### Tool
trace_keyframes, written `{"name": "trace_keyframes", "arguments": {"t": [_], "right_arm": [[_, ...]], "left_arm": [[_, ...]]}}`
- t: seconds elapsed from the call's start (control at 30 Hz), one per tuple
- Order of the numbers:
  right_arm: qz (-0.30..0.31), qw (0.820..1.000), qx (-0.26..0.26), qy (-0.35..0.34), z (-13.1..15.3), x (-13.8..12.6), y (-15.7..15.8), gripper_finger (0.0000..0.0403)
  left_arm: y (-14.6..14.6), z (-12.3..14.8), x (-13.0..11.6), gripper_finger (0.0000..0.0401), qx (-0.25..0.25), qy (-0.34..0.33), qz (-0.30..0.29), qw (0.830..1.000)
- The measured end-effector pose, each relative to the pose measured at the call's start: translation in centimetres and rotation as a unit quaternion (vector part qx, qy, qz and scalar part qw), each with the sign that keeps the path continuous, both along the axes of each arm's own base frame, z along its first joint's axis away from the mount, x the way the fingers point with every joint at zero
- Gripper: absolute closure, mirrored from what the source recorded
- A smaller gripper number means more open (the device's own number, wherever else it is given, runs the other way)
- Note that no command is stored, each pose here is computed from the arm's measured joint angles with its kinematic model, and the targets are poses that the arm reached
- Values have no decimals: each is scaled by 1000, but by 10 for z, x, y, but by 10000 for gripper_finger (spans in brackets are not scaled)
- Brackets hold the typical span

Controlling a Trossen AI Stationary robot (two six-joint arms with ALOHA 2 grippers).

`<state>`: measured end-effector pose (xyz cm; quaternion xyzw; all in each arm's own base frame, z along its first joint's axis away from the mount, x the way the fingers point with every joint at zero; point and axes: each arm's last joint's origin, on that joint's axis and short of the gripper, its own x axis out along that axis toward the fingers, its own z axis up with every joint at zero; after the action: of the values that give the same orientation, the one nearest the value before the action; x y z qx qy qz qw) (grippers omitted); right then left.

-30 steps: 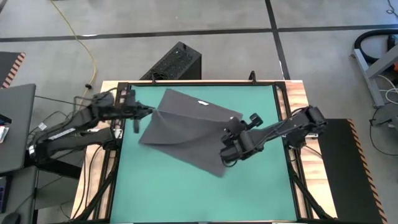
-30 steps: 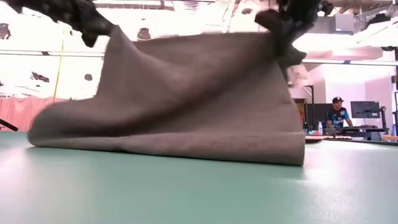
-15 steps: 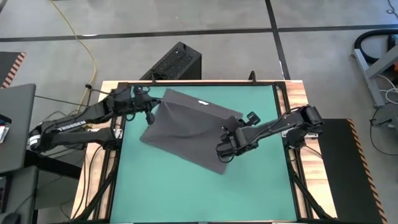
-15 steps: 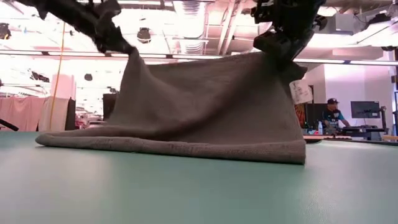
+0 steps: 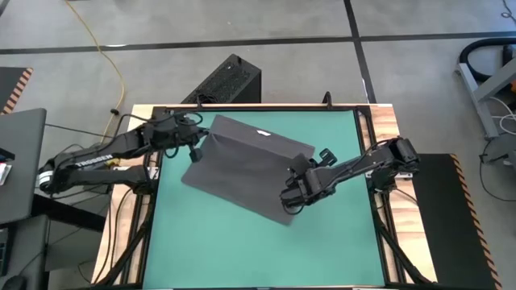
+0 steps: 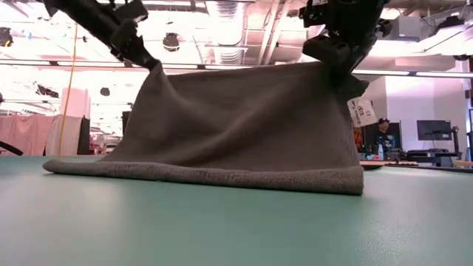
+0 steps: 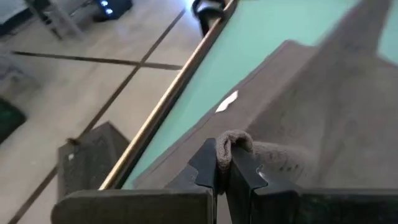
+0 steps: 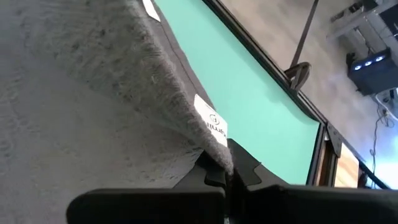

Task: Roll towel
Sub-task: Prepare the gray towel for folding

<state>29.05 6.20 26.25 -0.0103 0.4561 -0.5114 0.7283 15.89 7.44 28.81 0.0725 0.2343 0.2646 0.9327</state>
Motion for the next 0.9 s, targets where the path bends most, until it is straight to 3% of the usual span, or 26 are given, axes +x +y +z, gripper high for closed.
{"name": "trace_keyframes", "arguments": {"t": [0.53,0.9], "right_arm": [[-40,999,37,5,-4,13,-35,393],[-50,995,45,72,-29,26,-54,390]], "left_arm": [[22,-19,15,401,51,99,54,992],[43,-34,21,401,62,153,82,983]]}}
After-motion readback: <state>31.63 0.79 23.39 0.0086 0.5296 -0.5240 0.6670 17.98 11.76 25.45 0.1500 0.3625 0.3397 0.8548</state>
